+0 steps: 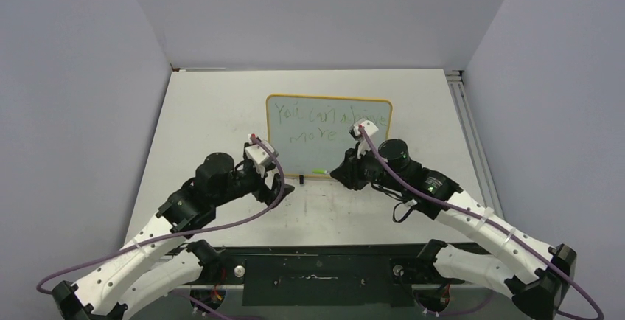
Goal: Write a sentence on the whiteboard
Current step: Close the whiteboard marker, then place the whiteboard marker at the center of the board.
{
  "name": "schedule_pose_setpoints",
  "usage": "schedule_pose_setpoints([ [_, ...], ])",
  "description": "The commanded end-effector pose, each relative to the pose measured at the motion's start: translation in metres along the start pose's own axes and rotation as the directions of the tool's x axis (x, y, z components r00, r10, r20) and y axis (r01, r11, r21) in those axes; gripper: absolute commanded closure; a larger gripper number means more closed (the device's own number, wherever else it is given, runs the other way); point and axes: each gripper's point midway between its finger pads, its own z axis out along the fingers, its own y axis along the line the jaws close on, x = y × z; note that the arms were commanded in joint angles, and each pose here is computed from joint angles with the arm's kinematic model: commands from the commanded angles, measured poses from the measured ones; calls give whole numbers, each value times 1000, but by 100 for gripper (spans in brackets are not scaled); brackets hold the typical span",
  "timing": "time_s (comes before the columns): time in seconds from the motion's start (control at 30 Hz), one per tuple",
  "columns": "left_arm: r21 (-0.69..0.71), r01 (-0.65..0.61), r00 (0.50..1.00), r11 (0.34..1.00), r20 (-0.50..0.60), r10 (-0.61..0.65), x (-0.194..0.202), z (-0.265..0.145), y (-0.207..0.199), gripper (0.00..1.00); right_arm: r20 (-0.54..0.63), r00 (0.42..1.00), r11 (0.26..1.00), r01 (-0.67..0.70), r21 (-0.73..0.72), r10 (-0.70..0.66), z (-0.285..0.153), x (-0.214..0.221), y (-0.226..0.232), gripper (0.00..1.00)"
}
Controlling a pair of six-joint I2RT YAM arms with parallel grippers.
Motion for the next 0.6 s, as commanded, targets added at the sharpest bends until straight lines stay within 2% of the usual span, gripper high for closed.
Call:
schedule_pose_setpoints([
  [0.0, -235, 127, 989, 964, 110, -103, -37, -8, 56, 16, 11, 1000, 998, -7, 61, 7, 9, 16, -15, 95],
  [0.13, -348, 293, 951, 891, 204, -233, -43, -21, 103, 11, -25, 999, 1000, -23, 0, 23, 28, 50, -4, 94],
  [0.27, -417, 424, 895, 804, 330, -301, -46, -45, 140, 5, -23, 998, 998, -53, -42, 52, 44, 75, 5, 92],
  [0.4, -492, 463, 878, 737, 368, -306, -40, -62, 161, 4, -21, 998, 997, -65, -38, 64, 60, 94, 5, 90],
  [0.57, -522, 455, 885, 722, 353, -303, -33, -65, 166, 4, -60, 996, 996, -56, 67, 60, 73, 116, -13, 84],
])
